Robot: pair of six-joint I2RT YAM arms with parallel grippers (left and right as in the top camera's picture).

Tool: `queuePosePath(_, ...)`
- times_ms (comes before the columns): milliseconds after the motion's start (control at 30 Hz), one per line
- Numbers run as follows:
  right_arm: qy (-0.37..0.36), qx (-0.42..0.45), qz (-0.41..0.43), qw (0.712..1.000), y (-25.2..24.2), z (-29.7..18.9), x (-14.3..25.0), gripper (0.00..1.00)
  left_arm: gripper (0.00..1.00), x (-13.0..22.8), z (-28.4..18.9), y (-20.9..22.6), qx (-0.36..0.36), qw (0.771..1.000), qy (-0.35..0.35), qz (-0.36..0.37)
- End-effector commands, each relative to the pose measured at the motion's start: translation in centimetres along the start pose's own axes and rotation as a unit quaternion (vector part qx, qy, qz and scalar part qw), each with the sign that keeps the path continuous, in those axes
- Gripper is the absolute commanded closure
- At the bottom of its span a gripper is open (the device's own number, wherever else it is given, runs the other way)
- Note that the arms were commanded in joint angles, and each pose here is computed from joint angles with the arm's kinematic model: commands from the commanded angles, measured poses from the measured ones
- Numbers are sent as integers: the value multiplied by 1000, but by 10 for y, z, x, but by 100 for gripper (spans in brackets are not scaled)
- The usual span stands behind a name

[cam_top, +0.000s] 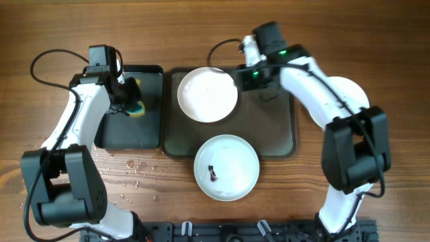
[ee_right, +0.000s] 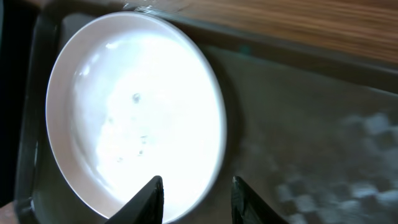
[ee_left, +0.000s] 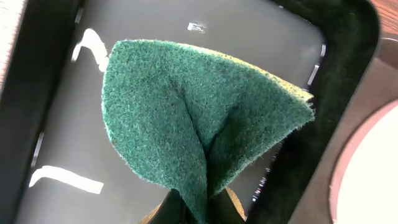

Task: Clean dirty plates on tray and stack at the side
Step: 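Grip the scrubbed white plate's rim with the right gripper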

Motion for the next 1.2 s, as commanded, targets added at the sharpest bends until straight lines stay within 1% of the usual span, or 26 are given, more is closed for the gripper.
queuePosePath(0,-17,77,-21,997,10,0,-10,61,96,-7,-5,14,-45,998,-34,-20)
queuePosePath(100,-13,129,-26,991,9,11,-9,58,96,-12,-8,28,-93,993,-59,-52)
queuePosePath(167,-9,151,-29,988,4,19,-6,57,96,-12,-8,30,-97,992,-60,-55)
queuePosePath(333,3,153,-18,988,-5,36,3,56,96,-14,-9,37,-104,990,-61,-74)
queuePosePath(367,9,154,-10,988,-8,41,7,54,96,-14,-9,38,-103,990,-59,-77)
queuePosePath(567,35,111,-4,993,0,60,20,55,96,-16,-20,42,-86,990,-59,-90)
queuePosePath(600,36,112,-1,993,0,61,21,58,96,-17,-26,42,-81,991,-64,-90)
queuePosePath(733,42,116,7,992,-2,65,24,63,96,-18,-51,46,-72,989,-84,-97)
queuePosePath(833,51,117,9,992,-5,73,29,64,96,-18,-65,48,-65,988,-98,-102)
queuePosePath(900,54,115,9,992,-5,77,30,70,96,-16,-68,50,-62,987,-104,-103)
queuePosePath(933,53,114,9,992,-5,78,30,71,96,-15,-68,50,-62,987,-103,-103)
queuePosePath(1000,48,114,8,992,-5,78,28,90,96,-14,-66,51,-63,987,-103,-103)
queuePosePath(1033,44,114,8,992,-5,77,26,95,96,-14,-65,51,-64,987,-104,-103)
queuePosePath(1100,35,112,9,993,-5,73,19,96,96,-15,-65,51,-63,987,-105,-103)
queuePosePath(1167,19,91,8,996,3,64,6,96,96,-16,-65,50,-61,987,-108,-103)
Point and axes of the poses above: each gripper's point midway between its finger pads, its own z axis out along the fingers, its own y axis along the line the jaws close on, x = y × z, the point moved 3 cm from there along -z, back along the fingers, and after that the axes turned 12 degrees about -z, right-handed, at the moved point
